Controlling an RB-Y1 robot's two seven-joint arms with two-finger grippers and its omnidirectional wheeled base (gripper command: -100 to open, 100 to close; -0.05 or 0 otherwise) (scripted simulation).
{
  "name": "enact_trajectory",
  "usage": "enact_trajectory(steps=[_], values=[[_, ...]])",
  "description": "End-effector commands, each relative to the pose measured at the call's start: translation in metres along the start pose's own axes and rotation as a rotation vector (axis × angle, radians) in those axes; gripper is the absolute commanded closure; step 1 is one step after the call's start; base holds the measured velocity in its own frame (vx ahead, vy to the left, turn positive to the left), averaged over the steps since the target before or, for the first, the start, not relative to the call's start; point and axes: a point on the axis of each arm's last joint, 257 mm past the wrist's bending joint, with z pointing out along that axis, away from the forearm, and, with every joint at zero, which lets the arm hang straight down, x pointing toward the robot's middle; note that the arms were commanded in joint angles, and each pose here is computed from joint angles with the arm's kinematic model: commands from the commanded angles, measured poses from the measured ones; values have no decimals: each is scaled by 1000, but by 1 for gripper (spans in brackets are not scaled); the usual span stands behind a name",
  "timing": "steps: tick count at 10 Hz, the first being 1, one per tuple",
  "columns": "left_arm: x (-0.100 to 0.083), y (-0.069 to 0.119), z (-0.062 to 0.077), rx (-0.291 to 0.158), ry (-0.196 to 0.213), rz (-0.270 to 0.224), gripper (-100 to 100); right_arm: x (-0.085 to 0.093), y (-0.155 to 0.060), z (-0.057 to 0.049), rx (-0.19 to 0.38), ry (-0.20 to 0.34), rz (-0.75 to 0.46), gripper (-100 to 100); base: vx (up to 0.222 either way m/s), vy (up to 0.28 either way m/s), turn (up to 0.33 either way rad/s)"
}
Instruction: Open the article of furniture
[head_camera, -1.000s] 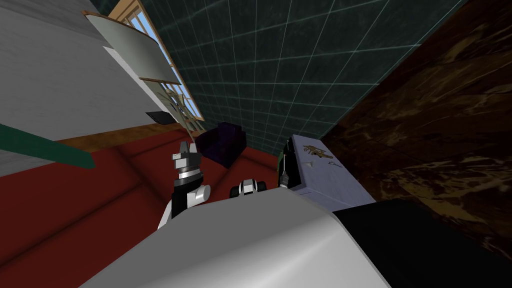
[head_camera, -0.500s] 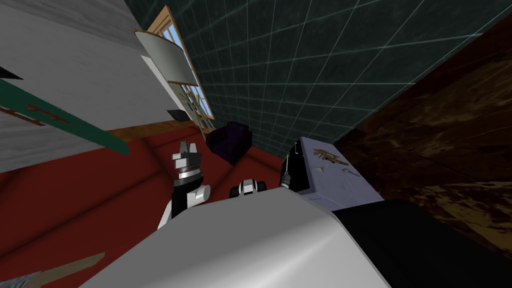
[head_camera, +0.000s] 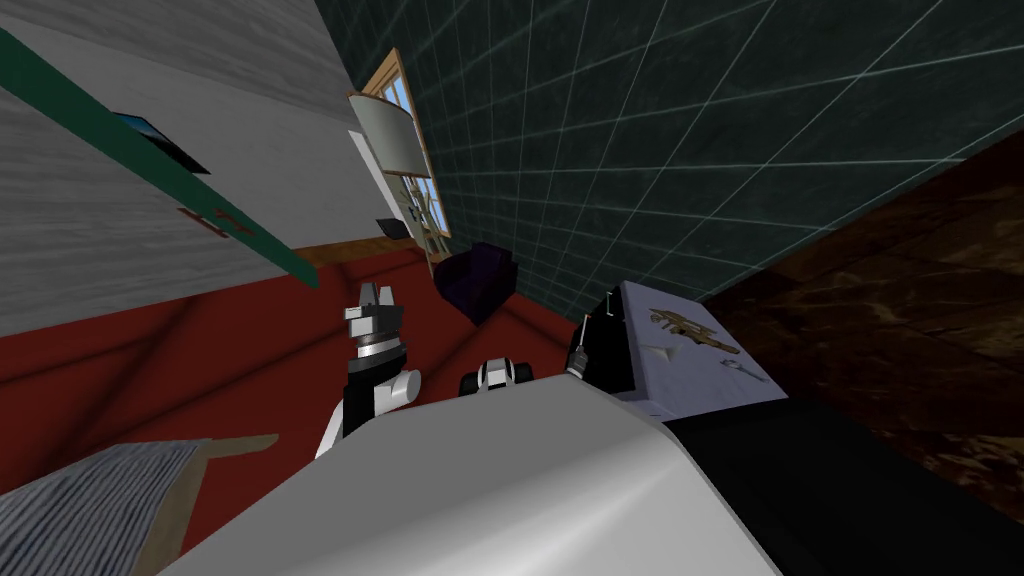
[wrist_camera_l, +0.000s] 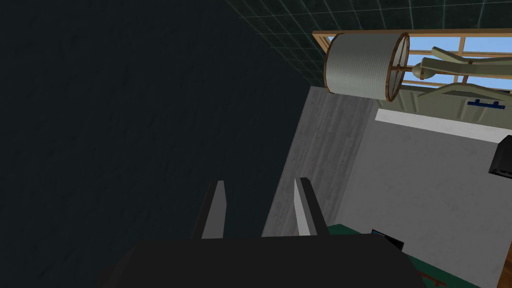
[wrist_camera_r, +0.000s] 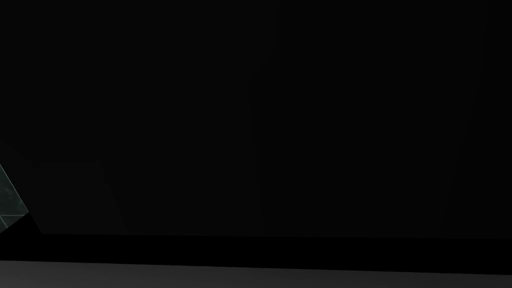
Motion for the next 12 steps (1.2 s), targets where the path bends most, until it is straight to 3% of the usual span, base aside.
enact_trajectory(steps=[1, 2, 3, 10, 12], values=[[0, 0, 0, 0, 0, 0, 0, 17, -3, 9, 12, 68, -3, 100, -37, 34, 246], [0, 0, 0, 0, 0, 0, 0, 15, -6, 33, 4, 52, -9, -100, -82, 97, 60], [0, 0, 0, 0, 0, 0, 0, 15, -5, 33, 2, 51, -9, -100, -79, 91, -56], [0, 0, 0, 0, 0, 0, 0, 16, -41, 133, 7, 50, -10, -100, -88, 95, -5], [0, 0, 0, 0, 0, 0, 0, 16, -41, 133, 7, 50, -10, -100, -37, 51, 2]])
